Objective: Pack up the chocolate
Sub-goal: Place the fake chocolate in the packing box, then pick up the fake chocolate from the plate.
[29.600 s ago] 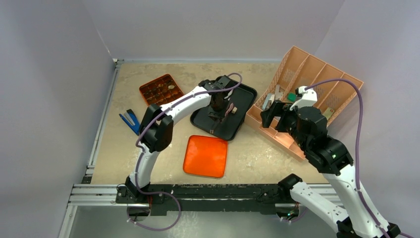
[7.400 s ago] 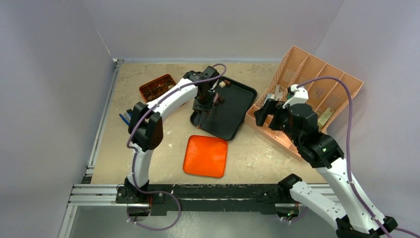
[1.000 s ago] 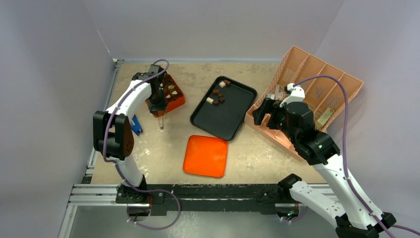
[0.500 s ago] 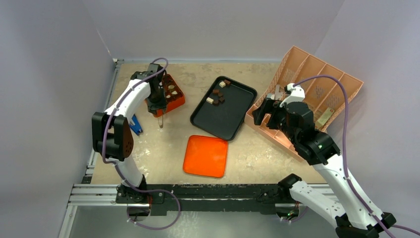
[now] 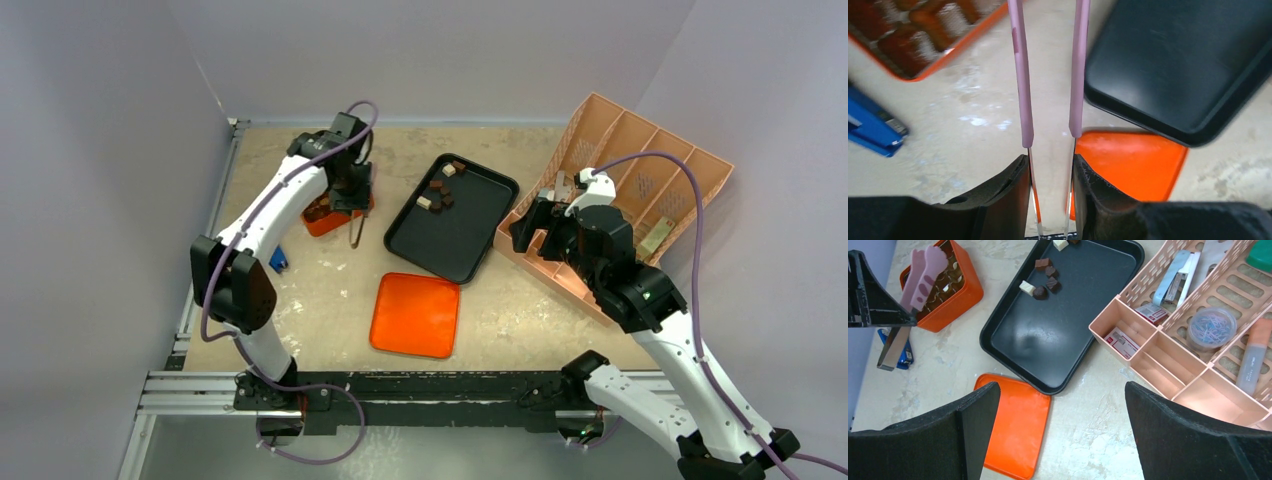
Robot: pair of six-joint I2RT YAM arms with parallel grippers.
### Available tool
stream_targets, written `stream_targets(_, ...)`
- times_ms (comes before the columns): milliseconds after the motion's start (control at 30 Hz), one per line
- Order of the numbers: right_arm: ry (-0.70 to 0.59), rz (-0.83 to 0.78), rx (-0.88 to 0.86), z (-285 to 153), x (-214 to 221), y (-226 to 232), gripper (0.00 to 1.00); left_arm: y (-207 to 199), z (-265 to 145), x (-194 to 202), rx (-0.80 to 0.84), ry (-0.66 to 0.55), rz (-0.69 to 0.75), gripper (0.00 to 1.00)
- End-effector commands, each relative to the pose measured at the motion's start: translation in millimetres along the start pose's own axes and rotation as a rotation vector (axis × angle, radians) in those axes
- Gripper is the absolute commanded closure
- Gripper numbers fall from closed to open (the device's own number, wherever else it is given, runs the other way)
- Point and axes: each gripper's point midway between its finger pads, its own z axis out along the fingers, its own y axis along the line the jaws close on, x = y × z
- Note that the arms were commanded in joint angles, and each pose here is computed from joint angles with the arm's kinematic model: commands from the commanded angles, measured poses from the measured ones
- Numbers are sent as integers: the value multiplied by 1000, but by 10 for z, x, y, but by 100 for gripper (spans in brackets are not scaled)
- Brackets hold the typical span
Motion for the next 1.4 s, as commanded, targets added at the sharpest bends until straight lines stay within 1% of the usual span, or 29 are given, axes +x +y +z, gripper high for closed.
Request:
stream_targets(0,-53,22,-29,-54,-163,79,3,-465,-103,-35,115,-19,85,67)
stream_targets(133,-57,23,-18,-75,-164,50,3,-741,14,43,155,16,143,66)
stream_targets(267,-56,24,-17,-80,-145,38,3,-932,177,120,167,59,200,66)
stream_targets(467,-56,24,-13,-95,-139,22,3,-1059,441,178,163,121,255,65)
stream_targets(767,-48,22,-18,-93,-117,26,3,-1143,695,167,157,164,287,64)
stream_targets(1367,-37,11,-17,-61,-94,31,3,-1173,958,126,131,177,299,64)
